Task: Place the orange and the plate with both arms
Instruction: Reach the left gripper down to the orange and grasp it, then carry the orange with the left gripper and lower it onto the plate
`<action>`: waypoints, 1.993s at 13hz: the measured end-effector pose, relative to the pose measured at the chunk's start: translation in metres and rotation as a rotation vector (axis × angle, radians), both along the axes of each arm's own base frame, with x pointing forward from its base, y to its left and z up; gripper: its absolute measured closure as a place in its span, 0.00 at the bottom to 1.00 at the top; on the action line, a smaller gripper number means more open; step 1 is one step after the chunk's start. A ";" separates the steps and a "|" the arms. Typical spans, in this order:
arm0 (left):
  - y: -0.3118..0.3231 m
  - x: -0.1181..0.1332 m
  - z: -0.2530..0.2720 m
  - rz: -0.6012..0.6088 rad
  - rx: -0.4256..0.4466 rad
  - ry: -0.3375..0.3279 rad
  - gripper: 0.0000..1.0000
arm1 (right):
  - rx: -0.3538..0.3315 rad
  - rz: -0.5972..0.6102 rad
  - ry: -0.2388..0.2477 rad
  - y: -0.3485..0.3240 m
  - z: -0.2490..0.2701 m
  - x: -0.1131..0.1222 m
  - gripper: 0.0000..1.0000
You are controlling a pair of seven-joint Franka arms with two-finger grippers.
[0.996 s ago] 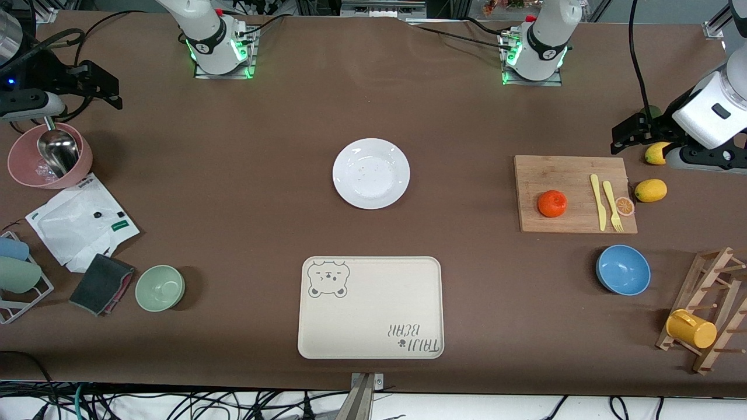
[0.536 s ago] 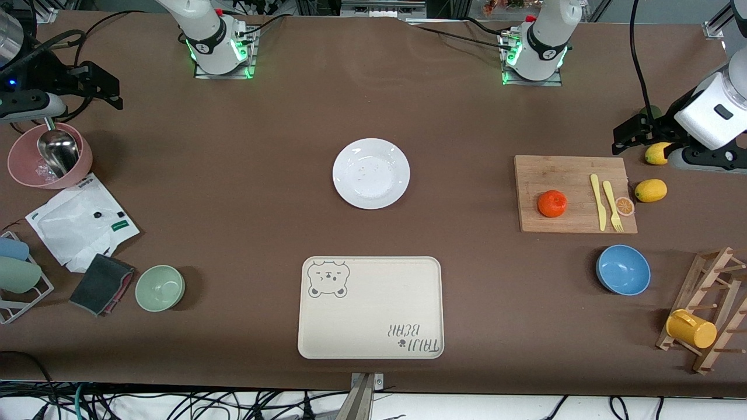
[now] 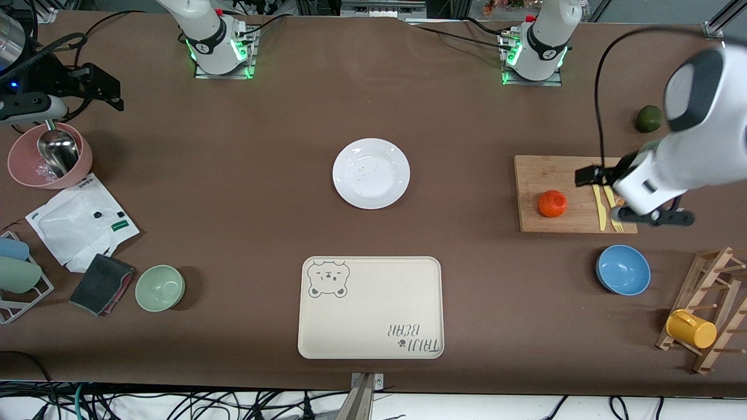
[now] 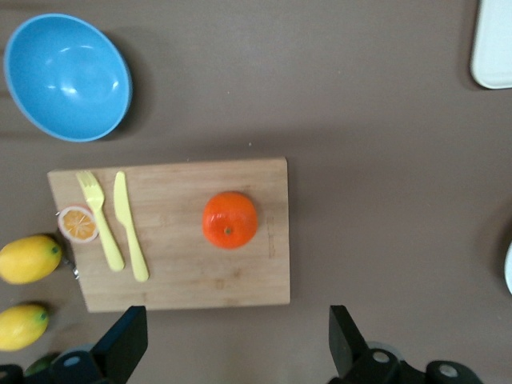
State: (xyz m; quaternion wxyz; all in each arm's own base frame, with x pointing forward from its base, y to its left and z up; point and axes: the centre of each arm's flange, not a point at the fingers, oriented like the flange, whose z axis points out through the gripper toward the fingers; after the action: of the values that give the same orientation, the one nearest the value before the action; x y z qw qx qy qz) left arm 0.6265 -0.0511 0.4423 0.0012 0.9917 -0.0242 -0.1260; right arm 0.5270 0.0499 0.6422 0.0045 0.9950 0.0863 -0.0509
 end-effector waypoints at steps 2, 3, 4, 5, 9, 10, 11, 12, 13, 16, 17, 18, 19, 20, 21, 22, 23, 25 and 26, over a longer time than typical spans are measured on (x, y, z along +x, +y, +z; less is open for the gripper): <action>0.001 0.011 -0.051 -0.004 0.014 0.005 0.00 | 0.000 0.000 0.002 0.000 -0.001 0.000 0.00; 0.003 0.010 -0.071 -0.013 0.031 0.000 0.00 | 0.000 0.000 0.004 0.000 -0.003 0.001 0.00; 0.004 0.005 -0.090 -0.021 0.041 -0.004 0.00 | 0.000 0.000 0.006 0.000 -0.004 0.001 0.00; 0.004 -0.001 -0.106 -0.023 0.042 -0.001 0.00 | 0.000 0.000 0.006 0.000 -0.005 0.001 0.00; 0.005 -0.023 -0.162 -0.027 0.036 -0.030 0.00 | 0.000 0.000 0.004 0.000 -0.006 0.002 0.00; 0.007 -0.031 -0.177 -0.027 0.034 -0.044 0.00 | 0.000 0.000 0.004 0.000 -0.007 0.002 0.00; 0.007 -0.039 -0.191 -0.027 0.032 -0.052 0.00 | 0.000 0.000 0.004 0.000 -0.007 0.002 0.00; 0.008 -0.047 -0.203 -0.032 0.032 -0.062 0.00 | 0.000 0.000 0.004 0.000 -0.007 0.002 0.00; 0.009 -0.054 -0.211 -0.050 0.044 -0.075 0.00 | 0.000 0.000 0.005 0.000 -0.007 0.002 0.00; 0.011 -0.064 -0.222 -0.091 0.069 -0.095 0.00 | 0.000 0.000 0.006 0.000 -0.008 0.002 0.00; 0.011 -0.067 -0.225 -0.092 0.067 -0.102 0.00 | 0.000 0.000 0.006 0.000 -0.008 0.002 0.00; 0.011 -0.071 -0.230 -0.094 0.065 -0.105 0.00 | 0.000 -0.001 0.006 0.000 -0.008 0.002 0.00; 0.011 -0.076 -0.235 -0.095 0.063 -0.102 0.00 | 0.000 -0.001 0.006 -0.001 -0.008 0.002 0.00; 0.012 -0.080 -0.239 -0.094 0.063 -0.099 0.00 | 0.000 -0.001 0.006 -0.001 -0.008 0.002 0.00; 0.015 -0.081 -0.240 -0.089 0.063 -0.098 0.00 | 0.000 -0.001 0.006 -0.001 -0.008 0.002 0.00; 0.019 -0.081 -0.240 -0.082 0.064 -0.099 0.10 | 0.000 -0.001 0.006 -0.001 -0.008 0.002 0.00; 0.021 -0.080 -0.239 -0.078 0.064 -0.101 0.21 | 0.000 -0.002 0.007 -0.001 -0.009 0.002 0.00; 0.022 -0.080 -0.238 -0.076 0.064 -0.103 0.22 | -0.001 -0.004 0.009 -0.002 -0.009 0.002 0.00; 0.022 -0.080 -0.238 -0.076 0.064 -0.103 0.22 | -0.001 -0.005 0.010 -0.003 -0.010 0.002 0.00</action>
State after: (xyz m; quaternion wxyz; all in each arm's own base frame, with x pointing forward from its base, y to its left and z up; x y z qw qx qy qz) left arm 0.5465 -0.0293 0.2042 -0.0366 0.9948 -0.0578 -0.0753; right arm 0.5295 0.0472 0.6323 0.0043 0.9949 0.0837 -0.0557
